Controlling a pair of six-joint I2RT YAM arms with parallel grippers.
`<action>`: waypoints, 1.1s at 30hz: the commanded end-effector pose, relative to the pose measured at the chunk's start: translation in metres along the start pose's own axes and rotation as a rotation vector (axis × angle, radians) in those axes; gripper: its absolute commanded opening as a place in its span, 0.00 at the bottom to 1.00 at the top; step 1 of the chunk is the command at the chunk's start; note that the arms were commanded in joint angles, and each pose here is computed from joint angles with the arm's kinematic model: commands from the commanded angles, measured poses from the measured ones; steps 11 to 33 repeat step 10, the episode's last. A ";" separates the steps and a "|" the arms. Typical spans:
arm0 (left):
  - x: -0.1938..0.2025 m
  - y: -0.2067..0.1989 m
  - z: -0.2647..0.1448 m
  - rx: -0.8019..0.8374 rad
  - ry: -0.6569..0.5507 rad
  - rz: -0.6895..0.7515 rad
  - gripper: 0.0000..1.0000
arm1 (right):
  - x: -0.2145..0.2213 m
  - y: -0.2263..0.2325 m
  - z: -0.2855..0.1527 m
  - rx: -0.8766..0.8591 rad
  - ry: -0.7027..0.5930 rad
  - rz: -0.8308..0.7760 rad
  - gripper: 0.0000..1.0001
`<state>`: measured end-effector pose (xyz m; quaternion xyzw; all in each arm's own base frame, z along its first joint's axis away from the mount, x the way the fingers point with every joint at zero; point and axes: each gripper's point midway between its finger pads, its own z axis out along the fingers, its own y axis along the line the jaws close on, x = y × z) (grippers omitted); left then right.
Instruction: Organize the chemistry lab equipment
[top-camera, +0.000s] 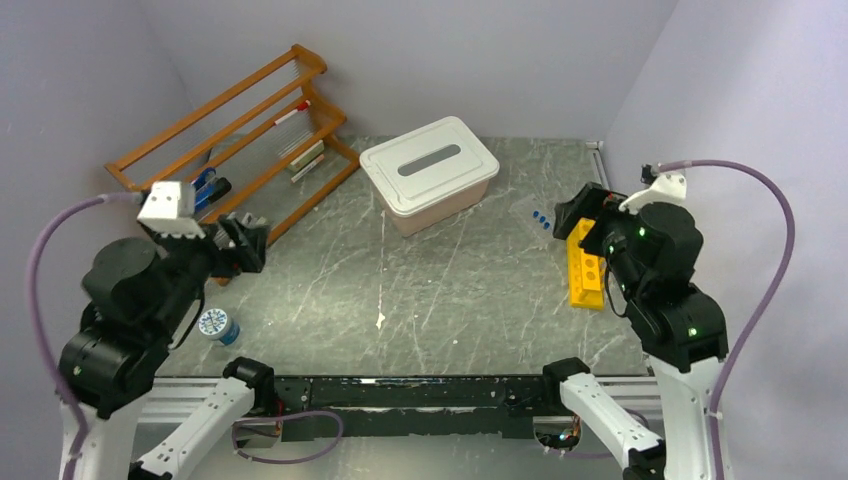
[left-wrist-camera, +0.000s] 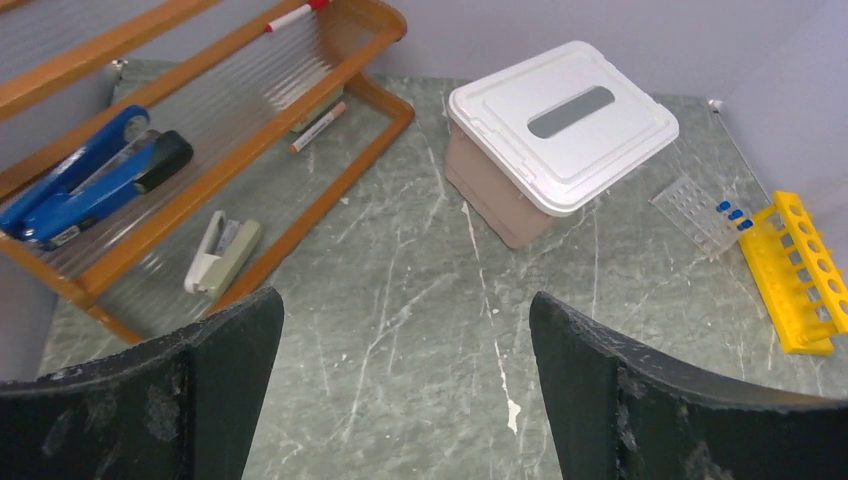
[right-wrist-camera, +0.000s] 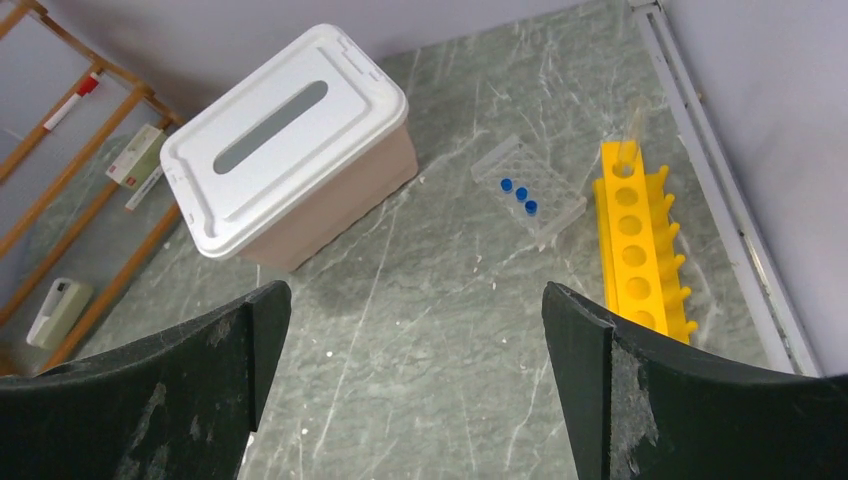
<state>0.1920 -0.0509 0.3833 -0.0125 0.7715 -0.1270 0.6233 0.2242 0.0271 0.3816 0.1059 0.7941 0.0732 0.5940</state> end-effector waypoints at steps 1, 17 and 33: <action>0.014 0.017 -0.024 -0.057 0.052 0.034 0.96 | 0.015 -0.011 -0.016 0.021 0.050 -0.023 1.00; 0.024 0.010 -0.029 -0.021 0.085 0.000 0.97 | 0.012 -0.019 -0.032 0.042 0.028 -0.001 1.00; 0.024 0.010 -0.029 -0.021 0.085 0.000 0.97 | 0.012 -0.019 -0.032 0.042 0.028 -0.001 1.00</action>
